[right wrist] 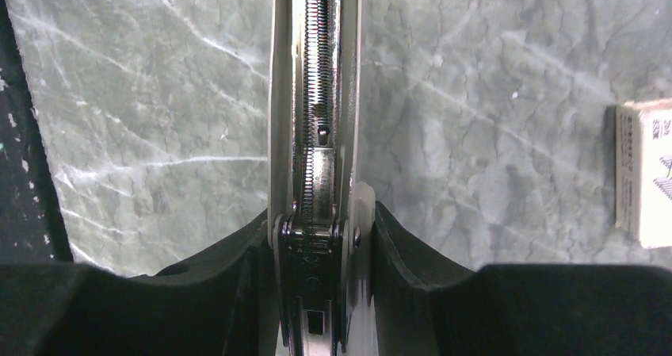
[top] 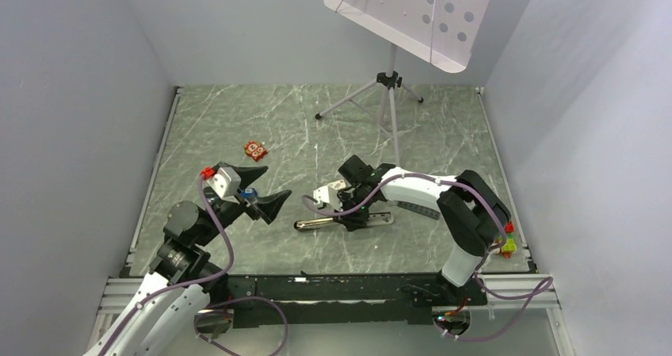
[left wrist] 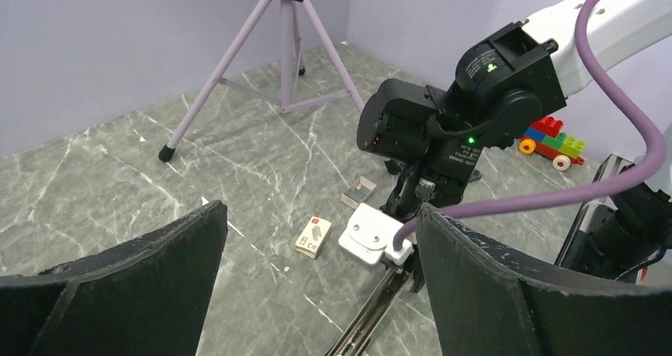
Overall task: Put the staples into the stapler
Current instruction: Place the stapler at the center of the board.
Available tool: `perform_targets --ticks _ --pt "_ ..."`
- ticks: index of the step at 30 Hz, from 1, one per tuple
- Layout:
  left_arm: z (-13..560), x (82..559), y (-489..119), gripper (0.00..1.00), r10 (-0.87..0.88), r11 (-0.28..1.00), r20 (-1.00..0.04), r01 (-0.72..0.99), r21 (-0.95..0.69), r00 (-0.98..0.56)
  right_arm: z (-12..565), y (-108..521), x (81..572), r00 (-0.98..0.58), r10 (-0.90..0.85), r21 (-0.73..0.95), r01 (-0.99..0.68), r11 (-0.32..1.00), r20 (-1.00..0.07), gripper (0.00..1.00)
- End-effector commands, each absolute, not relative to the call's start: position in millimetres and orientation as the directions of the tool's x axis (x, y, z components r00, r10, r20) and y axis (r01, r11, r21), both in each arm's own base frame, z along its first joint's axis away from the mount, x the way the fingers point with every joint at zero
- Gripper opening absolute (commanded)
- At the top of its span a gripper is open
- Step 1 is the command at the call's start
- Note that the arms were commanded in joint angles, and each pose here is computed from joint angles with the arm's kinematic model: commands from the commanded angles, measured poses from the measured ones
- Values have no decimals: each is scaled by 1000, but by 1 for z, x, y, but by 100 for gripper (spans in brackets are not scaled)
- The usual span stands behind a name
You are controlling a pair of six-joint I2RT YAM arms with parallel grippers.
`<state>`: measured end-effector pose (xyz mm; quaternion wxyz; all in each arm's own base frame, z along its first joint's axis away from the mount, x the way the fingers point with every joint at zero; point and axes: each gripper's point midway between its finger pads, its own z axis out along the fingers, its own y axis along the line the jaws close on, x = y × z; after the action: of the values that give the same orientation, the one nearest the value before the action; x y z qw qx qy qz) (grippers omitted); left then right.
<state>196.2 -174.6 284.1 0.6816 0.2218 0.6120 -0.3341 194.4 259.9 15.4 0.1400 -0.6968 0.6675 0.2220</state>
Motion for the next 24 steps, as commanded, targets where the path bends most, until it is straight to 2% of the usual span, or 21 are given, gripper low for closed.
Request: perform_targets --ticks 1,11,24 --pt "295 193 -173 92 -198 676 -979 731 -94 57 15 277 203 38 -869 48 -996 -71 -494 13" --pt "295 190 -172 92 -198 672 -978 735 -93 58 4 272 204 7 -890 43 -999 -29 -456 30" --pt "294 190 -174 92 -194 664 -980 742 -94 49 -1 262 200 -4 -900 51 -998 -20 -436 45"
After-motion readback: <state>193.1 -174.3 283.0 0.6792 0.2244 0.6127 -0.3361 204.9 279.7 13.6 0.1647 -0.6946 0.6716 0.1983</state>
